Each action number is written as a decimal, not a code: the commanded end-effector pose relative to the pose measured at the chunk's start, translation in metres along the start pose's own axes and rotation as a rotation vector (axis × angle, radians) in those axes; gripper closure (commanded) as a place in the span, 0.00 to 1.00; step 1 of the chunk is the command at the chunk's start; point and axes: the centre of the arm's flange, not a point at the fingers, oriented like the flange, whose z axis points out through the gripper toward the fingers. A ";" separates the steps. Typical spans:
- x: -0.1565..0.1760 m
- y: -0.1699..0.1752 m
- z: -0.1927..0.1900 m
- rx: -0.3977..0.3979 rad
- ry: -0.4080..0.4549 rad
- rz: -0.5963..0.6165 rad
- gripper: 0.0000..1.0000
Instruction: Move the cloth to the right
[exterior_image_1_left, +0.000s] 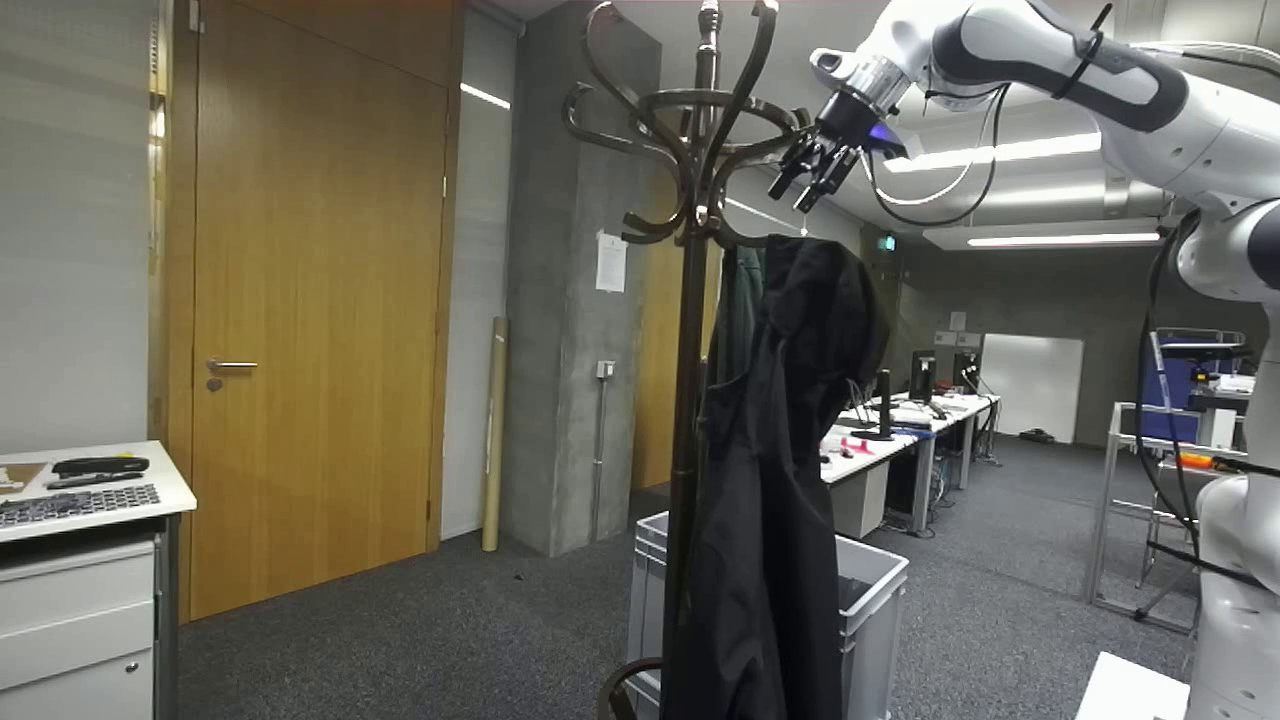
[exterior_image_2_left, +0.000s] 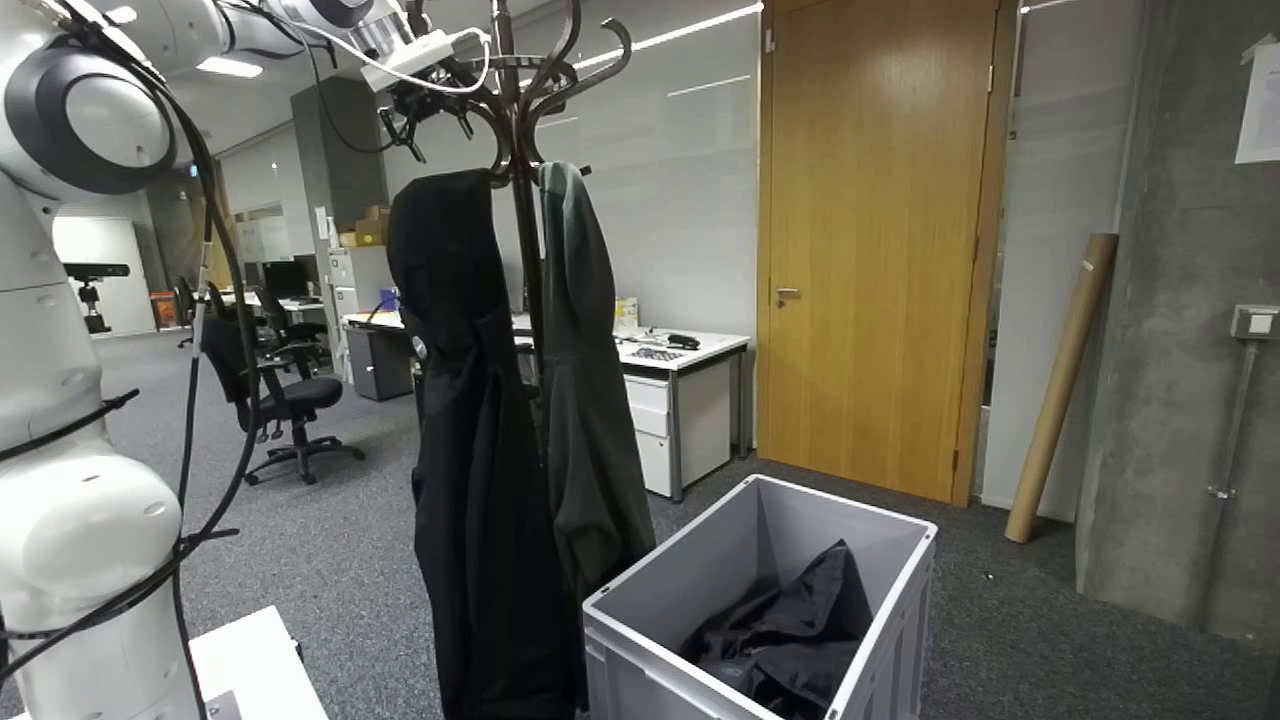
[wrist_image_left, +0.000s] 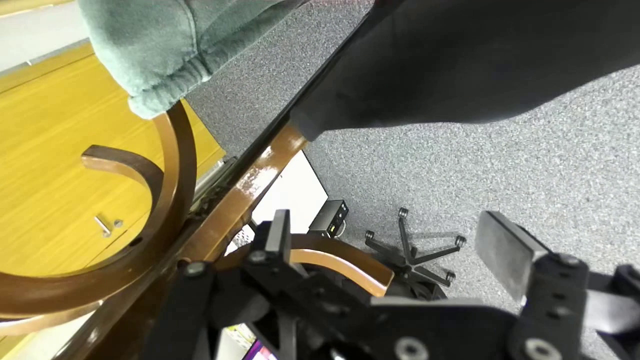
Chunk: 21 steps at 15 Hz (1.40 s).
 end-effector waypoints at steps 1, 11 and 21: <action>0.005 -0.014 -0.025 -0.025 -0.021 0.065 0.00; 0.002 -0.091 -0.071 -0.079 -0.387 0.464 0.00; 0.011 -0.148 -0.127 -0.125 -0.400 1.048 0.00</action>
